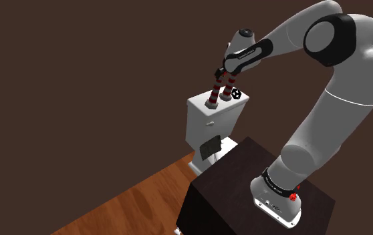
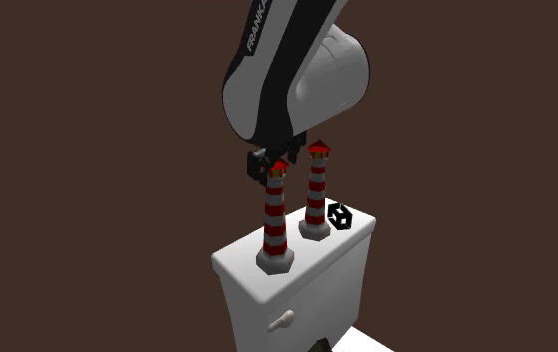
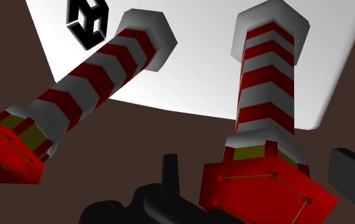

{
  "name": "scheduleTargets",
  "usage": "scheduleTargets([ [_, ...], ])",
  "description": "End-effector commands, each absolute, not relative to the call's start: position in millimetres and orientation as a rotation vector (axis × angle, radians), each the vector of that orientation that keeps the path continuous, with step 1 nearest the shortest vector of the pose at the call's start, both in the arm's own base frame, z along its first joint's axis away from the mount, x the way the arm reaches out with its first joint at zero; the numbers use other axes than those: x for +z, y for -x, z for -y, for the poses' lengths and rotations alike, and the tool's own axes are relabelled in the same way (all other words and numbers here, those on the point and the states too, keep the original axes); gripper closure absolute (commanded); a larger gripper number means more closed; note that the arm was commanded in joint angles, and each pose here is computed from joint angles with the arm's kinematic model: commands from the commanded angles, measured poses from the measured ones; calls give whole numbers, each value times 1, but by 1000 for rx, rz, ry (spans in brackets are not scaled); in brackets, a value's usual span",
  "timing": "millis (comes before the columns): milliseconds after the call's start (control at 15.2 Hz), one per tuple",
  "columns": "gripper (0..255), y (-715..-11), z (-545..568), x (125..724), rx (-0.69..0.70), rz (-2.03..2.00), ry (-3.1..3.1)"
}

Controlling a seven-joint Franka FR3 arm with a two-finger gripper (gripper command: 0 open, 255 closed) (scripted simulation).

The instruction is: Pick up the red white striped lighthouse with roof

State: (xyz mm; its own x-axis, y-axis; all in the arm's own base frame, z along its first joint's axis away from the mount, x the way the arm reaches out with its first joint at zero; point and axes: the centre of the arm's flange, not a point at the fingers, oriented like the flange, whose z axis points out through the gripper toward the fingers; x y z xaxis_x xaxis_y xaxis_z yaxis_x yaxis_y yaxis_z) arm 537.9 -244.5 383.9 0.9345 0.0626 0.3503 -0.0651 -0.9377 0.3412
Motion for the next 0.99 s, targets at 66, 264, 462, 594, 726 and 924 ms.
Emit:
scheduleTargets([
  [66,255,-538,246,381,513,2,-2739],
  [264,255,-538,246,381,513,2,-2739],
  [462,255,-538,246,381,513,2,-2739],
  [594,255,-538,246,381,513,2,-2739],
  [726,255,-538,246,386,513,2,-2739],
  [924,255,-538,246,402,513,2,-2739],
])
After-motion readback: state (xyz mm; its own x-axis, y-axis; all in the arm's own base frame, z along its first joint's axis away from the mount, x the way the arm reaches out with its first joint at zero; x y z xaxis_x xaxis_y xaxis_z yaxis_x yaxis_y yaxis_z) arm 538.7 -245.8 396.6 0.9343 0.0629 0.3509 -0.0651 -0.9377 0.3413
